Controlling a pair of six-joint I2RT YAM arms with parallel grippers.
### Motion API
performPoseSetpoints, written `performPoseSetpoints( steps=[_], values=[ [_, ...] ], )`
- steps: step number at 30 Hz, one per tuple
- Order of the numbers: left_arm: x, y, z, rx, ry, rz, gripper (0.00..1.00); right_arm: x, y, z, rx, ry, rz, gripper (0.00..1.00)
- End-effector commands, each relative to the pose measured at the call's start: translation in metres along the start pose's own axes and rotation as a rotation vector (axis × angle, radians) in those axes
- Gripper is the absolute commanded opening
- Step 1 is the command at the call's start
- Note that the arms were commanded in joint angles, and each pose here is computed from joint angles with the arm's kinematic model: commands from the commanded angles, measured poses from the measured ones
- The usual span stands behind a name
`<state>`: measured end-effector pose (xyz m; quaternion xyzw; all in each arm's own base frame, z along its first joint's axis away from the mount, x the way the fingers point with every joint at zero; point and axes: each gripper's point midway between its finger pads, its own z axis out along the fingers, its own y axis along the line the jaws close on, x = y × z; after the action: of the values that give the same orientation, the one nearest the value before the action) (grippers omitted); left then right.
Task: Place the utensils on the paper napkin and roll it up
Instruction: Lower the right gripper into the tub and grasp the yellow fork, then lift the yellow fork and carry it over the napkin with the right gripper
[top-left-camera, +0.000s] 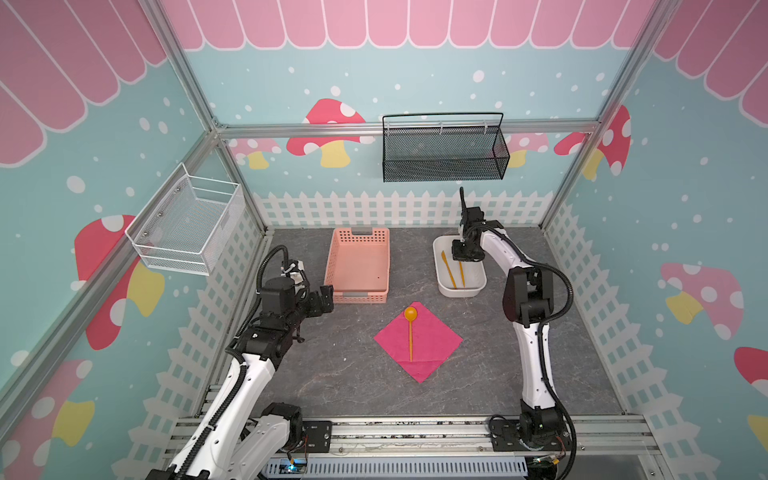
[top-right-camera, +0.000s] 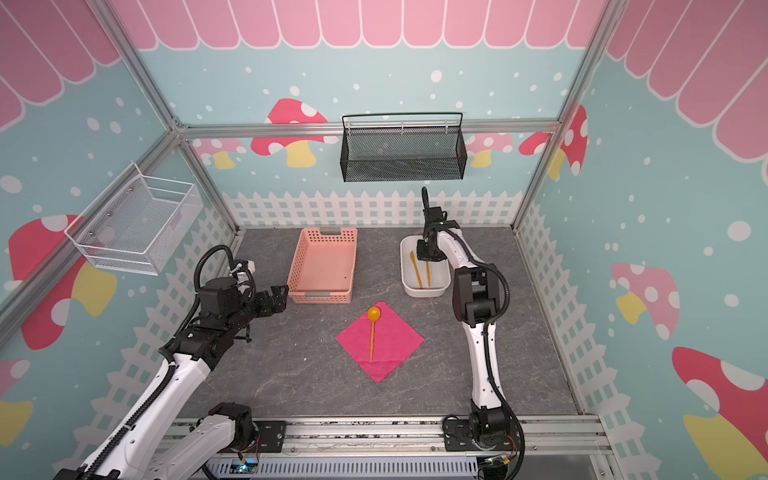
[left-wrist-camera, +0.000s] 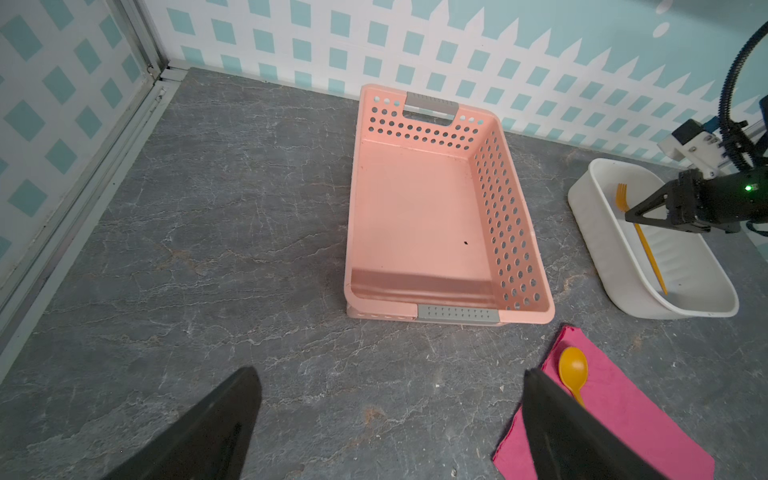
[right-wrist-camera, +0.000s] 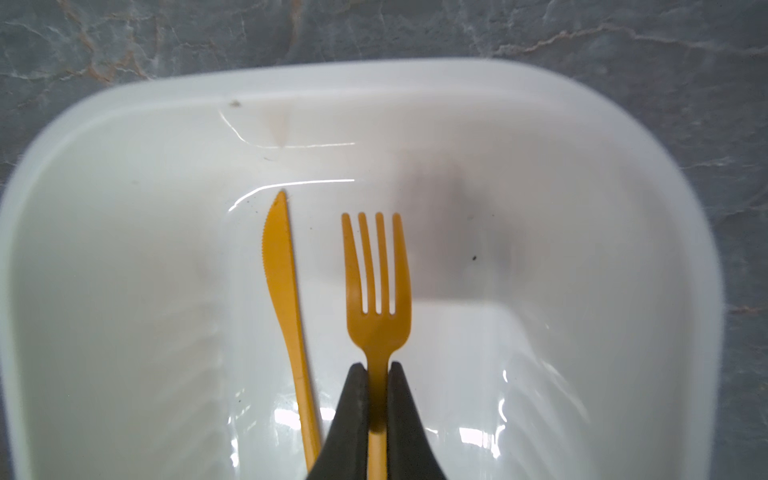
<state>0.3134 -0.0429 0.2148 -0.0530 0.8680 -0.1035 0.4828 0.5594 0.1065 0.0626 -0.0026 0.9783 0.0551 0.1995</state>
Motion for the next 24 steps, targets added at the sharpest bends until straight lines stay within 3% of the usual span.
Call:
performPoseSetpoints(
  steps=[1, 24],
  values=[
    [-0.009, 0.0, -0.006, 0.001, -0.026, 0.001, 0.99, -0.021, 0.002, -0.045, -0.012, -0.073, -0.003, 0.09],
    [-0.009, -0.002, -0.008, 0.01, -0.032, -0.004, 0.99, -0.004, 0.009, -0.088, -0.038, -0.034, -0.008, 0.09]
  ],
)
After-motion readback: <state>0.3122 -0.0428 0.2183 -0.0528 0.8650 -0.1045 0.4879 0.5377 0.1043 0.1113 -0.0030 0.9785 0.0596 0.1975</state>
